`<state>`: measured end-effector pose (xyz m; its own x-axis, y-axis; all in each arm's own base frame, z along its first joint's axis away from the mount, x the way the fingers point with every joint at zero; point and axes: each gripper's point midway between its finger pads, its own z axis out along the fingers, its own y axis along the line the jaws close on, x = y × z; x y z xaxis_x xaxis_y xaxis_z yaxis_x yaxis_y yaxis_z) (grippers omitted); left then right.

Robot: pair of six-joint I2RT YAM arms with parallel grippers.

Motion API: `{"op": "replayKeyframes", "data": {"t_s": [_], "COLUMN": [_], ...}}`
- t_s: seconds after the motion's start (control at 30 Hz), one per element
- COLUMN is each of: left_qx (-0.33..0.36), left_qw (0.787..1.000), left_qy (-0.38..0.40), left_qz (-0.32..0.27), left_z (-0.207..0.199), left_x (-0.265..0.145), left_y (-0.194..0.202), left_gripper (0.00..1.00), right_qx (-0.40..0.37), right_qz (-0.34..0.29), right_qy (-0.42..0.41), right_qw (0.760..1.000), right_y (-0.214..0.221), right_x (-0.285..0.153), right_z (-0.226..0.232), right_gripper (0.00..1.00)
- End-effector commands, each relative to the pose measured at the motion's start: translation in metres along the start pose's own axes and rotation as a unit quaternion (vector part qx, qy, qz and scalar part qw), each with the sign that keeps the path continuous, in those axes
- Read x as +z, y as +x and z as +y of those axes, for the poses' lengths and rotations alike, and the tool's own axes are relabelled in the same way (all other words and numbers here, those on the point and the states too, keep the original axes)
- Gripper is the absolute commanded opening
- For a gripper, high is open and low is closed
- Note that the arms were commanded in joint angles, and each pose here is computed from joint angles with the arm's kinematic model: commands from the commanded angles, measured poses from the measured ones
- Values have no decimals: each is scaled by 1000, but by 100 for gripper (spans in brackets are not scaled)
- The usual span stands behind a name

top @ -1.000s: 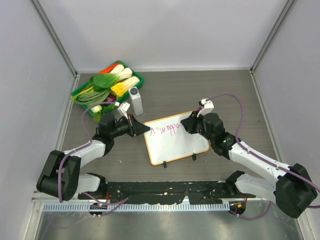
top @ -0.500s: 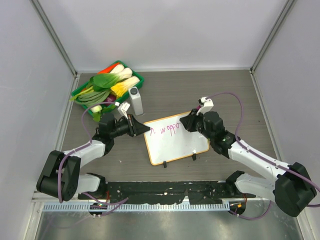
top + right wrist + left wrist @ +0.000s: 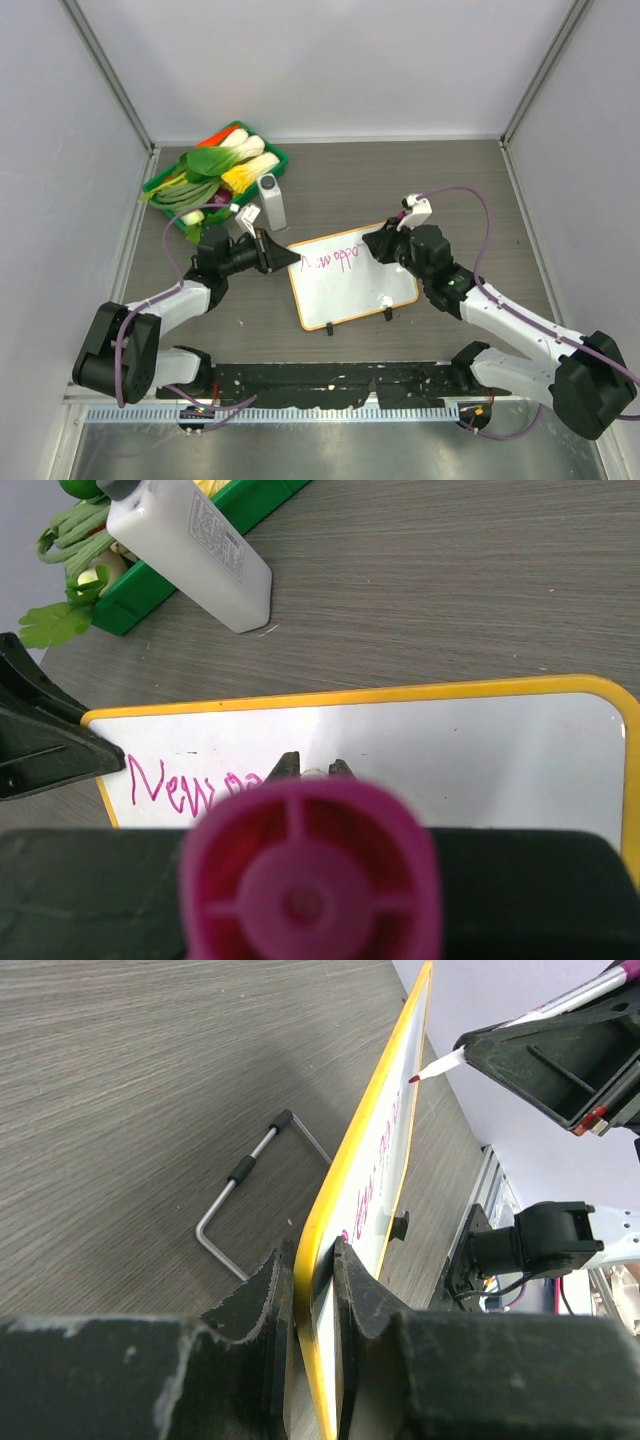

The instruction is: Write a sentence on the whiteboard

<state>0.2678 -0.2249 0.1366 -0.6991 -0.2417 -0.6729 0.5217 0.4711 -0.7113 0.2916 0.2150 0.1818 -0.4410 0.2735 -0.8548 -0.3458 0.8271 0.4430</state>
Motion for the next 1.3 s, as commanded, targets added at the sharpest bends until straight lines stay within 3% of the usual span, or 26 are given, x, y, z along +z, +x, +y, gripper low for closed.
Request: {"op": "replayKeyframes", "data": {"t_s": [0.0, 0.87, 1.27], "left_qx": [25, 26, 26], "left_qw": [999, 999, 999], "left_qy": [-28, -26, -27], "left_qz": [4, 5, 6], "left_z": [12, 12, 12], "left_x": [0, 1, 1], "left_y": [5, 5, 5], "left_gripper": [0, 0, 0], "right_qx": [2, 1, -4], "right_qz": [-26, 32, -7], "right_qy": [14, 25, 32], "right_qw": [1000, 999, 999], "right_y": [-10, 28, -2], "right_x": [5, -8, 3], "right_z": [-5, -19, -12], "right_gripper": [1, 1, 1]}}
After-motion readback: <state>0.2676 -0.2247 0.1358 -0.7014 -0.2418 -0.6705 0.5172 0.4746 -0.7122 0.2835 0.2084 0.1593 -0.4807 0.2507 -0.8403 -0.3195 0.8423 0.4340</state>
